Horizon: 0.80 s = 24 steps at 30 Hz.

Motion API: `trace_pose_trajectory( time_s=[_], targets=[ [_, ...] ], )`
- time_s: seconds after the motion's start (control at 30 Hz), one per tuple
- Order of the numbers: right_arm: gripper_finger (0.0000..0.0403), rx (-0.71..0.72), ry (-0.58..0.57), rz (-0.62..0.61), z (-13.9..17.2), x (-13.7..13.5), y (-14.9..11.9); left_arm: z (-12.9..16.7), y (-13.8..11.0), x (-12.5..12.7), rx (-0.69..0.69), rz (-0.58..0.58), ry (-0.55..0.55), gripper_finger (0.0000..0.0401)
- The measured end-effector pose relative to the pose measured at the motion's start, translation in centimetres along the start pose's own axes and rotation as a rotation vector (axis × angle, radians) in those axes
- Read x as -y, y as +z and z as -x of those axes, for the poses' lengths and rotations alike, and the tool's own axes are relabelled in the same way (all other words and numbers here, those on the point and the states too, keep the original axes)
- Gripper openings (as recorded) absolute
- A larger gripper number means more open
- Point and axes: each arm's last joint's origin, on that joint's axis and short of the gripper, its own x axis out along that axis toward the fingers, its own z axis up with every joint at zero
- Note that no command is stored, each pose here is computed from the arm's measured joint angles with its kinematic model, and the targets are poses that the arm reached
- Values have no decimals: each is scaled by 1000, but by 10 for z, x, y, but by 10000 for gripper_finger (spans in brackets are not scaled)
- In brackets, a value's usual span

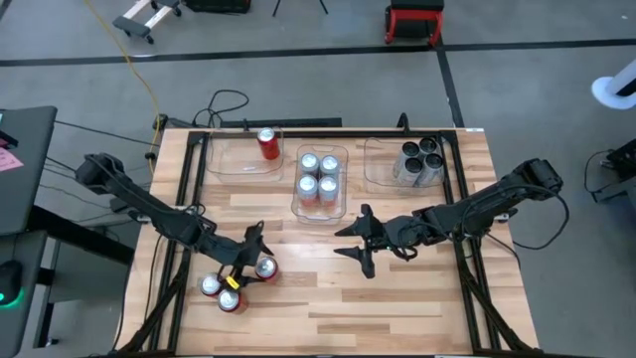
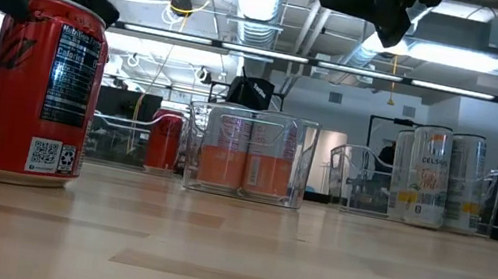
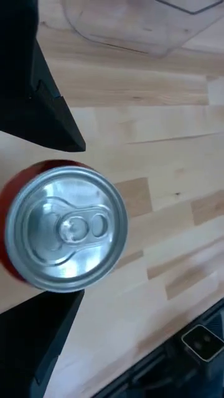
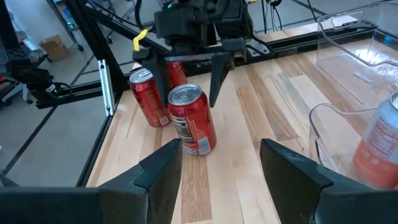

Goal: Sort soda cans
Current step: Put the right red soda can in the left transparent bin

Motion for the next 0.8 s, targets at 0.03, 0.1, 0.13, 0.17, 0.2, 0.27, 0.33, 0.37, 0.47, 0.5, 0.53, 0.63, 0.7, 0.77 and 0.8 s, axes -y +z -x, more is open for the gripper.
trace_pose_trajectory(
  time_s=[0.03, 0.1, 0.13, 0.17, 0.2, 0.27, 0.33, 0.37, 0.47, 0.5, 0.53, 0.63, 0.7, 0.77, 0.8],
  targets=[
    [235, 0, 0, 0, 0, 0, 0, -2, 0, 0, 1, -6, 0, 360],
    [235, 0, 0, 0, 0, 0, 0, -6, -1, 1, -10, -9, 2, 360],
    [235, 0, 0, 0, 0, 0, 0, -8, -2, 1, -17, -9, 3, 360],
    [235, 0, 0, 0, 0, 0, 0, -10, -3, 1, -24, -3, 7, 360],
    [235, 0, 0, 0, 0, 0, 0, -11, -4, 2, -28, 5, 12, 360],
    [235, 0, 0, 0, 0, 0, 0, -14, -3, 2, -23, 7, 14, 360],
    [235, 0, 0, 0, 0, 0, 0, -15, -3, 2, -25, 7, 15, 357],
    [235, 0, 0, 0, 0, 0, 0, -15, -4, 2, -24, 9, 23, 353],
    [235, 0, 0, -9, 0, 0, 0, -16, -3, 1, -21, 16, 44, 323],
    [235, 0, 0, -15, 0, 0, 0, -16, -3, 0, -21, 19, 47, 309],
    [235, 0, 0, -21, 0, 0, 0, -16, -3, -1, -23, 25, 52, 298],
    [235, 0, 0, -24, 0, 0, 0, -17, -3, -7, -27, 55, 72, 297],
    [235, 0, 0, -24, 0, 0, 0, -17, -2, -11, -27, 81, 88, 297],
    [235, 0, 0, -24, 0, 0, 0, -17, -1, -16, -24, 109, 106, 297],
    [235, -1, 0, -24, 0, 0, 0, -17, 0, -18, -30, 116, 115, 297]
  ],
)
